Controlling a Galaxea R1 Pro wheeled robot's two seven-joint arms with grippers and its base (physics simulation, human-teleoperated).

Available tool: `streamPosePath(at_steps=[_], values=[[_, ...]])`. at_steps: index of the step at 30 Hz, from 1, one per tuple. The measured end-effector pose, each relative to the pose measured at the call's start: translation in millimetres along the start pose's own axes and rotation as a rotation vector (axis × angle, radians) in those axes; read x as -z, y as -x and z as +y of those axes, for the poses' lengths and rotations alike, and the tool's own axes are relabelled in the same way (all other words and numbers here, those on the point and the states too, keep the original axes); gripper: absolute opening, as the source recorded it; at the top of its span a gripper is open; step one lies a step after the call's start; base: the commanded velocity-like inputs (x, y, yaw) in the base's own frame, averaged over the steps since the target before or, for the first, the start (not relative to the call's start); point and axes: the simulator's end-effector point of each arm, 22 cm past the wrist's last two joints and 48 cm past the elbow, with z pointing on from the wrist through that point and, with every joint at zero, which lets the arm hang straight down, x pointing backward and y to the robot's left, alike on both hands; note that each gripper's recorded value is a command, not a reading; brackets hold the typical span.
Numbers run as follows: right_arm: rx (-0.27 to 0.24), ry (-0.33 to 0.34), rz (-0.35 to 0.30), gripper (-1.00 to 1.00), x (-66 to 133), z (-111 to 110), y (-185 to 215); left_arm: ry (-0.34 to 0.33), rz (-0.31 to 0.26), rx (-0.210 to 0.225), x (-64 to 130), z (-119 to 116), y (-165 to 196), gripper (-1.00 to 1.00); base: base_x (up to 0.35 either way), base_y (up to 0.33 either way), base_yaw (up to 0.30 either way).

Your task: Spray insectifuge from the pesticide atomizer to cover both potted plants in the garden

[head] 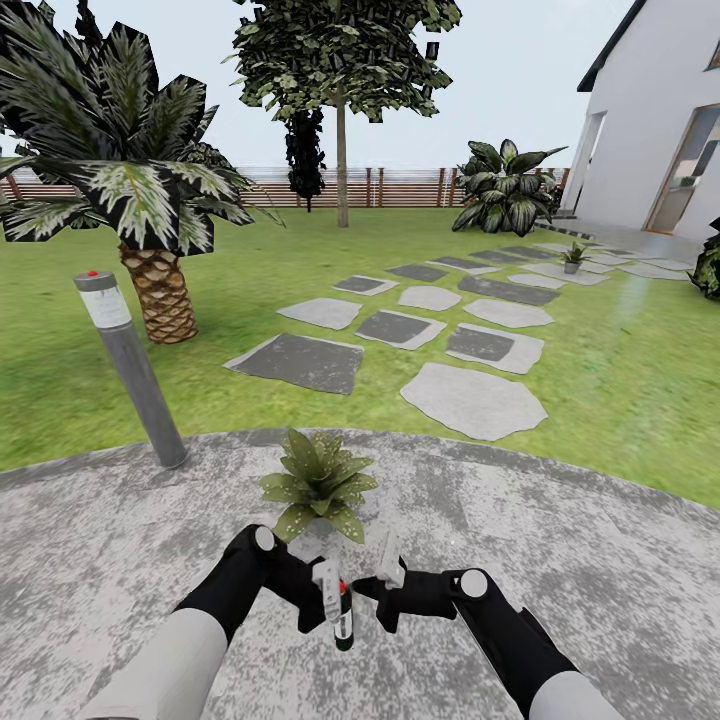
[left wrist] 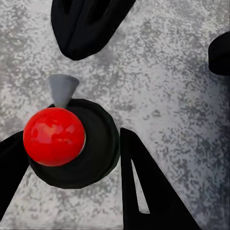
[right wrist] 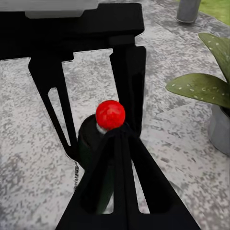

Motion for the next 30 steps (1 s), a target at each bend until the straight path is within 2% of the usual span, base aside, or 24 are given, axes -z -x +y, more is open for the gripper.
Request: streamPosePath(at_steps=[3, 6, 8, 11, 12, 16, 19, 21, 22, 23, 24, 25, 26, 28, 29, 30], values=[[-0.001, 0.0, 0.001, -1.0, 0.1, 0.0, -0.8, 0.02, 0.052, 0.017, 14.1, 8.3, -31.5, -1.0, 0.0, 0.0, 0.0], [-0.001, 0.0, 0.005, -1.0, 0.9, -0.4, -2.6, 0.051, 0.124, 0.053, 41.2, 18.6, -82.1, -1.0, 0.0, 0.0, 0.0], [0.001, 0.0, 0.013, -1.0, 2.0, -0.6, -5.8, 0.057, 0.158, 0.081, 50.7, 14.6, -111.1, -1.0, 0.0, 0.0, 0.0], [0.039, 0.008, 0.063, -1.0, 3.5, 0.5, -17.8, 0.064, 0.201, 0.117, 61.6, 7.0, -147.0, -1.0, 0.0, 0.0, 0.0], [0.049, 0.01, 0.077, 1.0, 3.9, 0.6, -20.8, 0.071, 0.216, 0.126, 68.3, 7.6, -157.8, -1.0, 0.0, 0.0, 0.0], [0.058, 0.007, 0.092, 1.0, 5.7, -1.0, -25.3, 0.095, 0.254, 0.155, 85.1, 10.6, -182.1, -1.0, 0.0, 0.0, 0.0], [0.056, -0.012, 0.101, 1.0, 12.5, -8.3, -31.2, 0.175, 0.237, 0.182, 92.7, 26.9, -187.4, -1.0, 0.0, 0.0, 0.0], [0.026, -0.068, 0.142, 1.0, 35.4, -28.1, -58.5, 0.291, 0.183, 0.241, 99.2, 48.8, -188.1, -1.0, 0.0, 0.0, 0.0], [-0.022, -0.128, 0.173, 1.0, 52.9, -43.2, -83.3, 0.366, 0.133, 0.31, 102.0, 59.5, -192.6, -1.0, 0.0, 0.0, 0.0], [-0.088, -0.202, 0.203, 1.0, 72.2, -58.4, -111.2, 0.44, 0.085, 0.395, 104.3, 66.0, -202.9, -1.0, 0.0, 0.0, 0.0], [-0.152, -0.267, 0.227, 1.0, 86.7, -67.2, -135.6, 0.507, 0.05, 0.462, 109.3, 72.3, -213.0, -1.0, 0.0, 0.0, 0.0], [-0.241, -0.374, 0.268, 1.0, 109.5, -77.9, -173.3, 0.616, 0.012, 0.558, 120.1, 80.4, -232.1, -1.0, 0.0, 0.0, 0.0], [-0.289, -0.447, 0.297, 1.0, 125.2, -83.7, -196.3, 0.686, -0.009, 0.621, 127.9, 82.8, -246.6, -1.0, 0.0, 0.0, 0.0], [-0.354, -0.664, 0.365, 1.0, 163.6, -99.9, -242.3, 0.867, -0.082, 0.801, 150.0, 78.7, -288.7, -1.0, 0.0, 0.0, 0.0], [-0.363, -0.74, 0.388, 1.0, 175.7, -103.4, -254.8, 0.925, -0.116, 0.844, 157.6, 76.4, -299.4, -1.0, 0.0, 0.0, 0.0], [-0.363, -0.854, 0.41, 1.0, 191.8, -106.1, -269.6, 1.004, -0.159, 0.873, 167.3, 71.6, -312.3, -1.0, 0.0, 0.0, 0.0]])
